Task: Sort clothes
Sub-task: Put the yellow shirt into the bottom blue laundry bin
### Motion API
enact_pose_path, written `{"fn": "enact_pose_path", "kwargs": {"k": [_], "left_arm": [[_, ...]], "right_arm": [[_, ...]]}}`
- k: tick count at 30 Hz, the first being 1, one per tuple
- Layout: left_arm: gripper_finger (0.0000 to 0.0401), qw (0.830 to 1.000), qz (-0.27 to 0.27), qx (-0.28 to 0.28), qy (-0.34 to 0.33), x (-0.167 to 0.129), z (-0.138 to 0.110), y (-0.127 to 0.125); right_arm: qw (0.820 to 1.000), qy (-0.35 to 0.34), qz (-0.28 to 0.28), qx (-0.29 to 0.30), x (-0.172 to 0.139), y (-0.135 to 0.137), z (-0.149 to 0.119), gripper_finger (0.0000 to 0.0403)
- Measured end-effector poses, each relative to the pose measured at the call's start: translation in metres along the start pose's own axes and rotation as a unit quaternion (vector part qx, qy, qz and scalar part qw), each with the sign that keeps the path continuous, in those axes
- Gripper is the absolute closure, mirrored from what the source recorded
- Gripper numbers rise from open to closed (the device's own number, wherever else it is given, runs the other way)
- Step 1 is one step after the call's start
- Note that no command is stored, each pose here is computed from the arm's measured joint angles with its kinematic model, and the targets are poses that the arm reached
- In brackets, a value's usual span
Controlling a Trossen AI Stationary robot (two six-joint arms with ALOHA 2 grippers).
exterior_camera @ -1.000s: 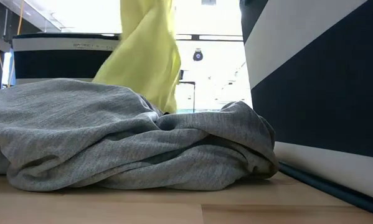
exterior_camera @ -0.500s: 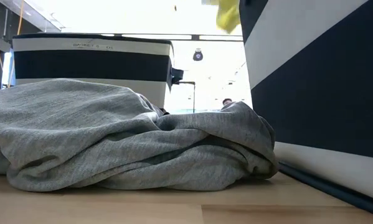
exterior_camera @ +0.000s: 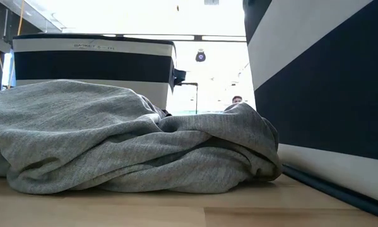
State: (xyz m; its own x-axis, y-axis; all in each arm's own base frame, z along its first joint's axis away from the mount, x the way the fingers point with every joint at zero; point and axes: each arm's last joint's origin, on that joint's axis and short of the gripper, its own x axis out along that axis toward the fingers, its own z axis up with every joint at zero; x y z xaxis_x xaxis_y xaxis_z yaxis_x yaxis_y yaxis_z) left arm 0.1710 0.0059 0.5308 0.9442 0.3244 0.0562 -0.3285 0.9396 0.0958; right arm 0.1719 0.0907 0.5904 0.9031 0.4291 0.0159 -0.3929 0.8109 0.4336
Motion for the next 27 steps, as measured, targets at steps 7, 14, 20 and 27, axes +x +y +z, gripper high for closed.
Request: {"fn": "enact_pose_path", "kwargs": {"k": [7,14,20,27], "left_arm": [[0.0275,1.0,0.011,0.006,0.003,0.002,-0.001,0.0],[0.0275,1.0,0.012,0.014,0.003,0.002,-0.001,0.0],[0.0275,1.0,0.011,0.014,0.004,0.002,-0.001,0.0],[0.0275,1.0,0.011,0.012,0.008,0.002,-0.002,0.0]], "right_arm": [[0.912,0.294,-0.183,0.219,0.048,-0.038,-0.103,0.0391],[0.752,0.513,-0.239,0.337,0.072,-0.082,-0.227,0.0391],[0.689,0.554,-0.245,0.397,0.073,-0.118,-0.315,0.0391],[0.659,0.537,-0.319,0.418,0.05,-0.15,-0.374,0.0391]]}}
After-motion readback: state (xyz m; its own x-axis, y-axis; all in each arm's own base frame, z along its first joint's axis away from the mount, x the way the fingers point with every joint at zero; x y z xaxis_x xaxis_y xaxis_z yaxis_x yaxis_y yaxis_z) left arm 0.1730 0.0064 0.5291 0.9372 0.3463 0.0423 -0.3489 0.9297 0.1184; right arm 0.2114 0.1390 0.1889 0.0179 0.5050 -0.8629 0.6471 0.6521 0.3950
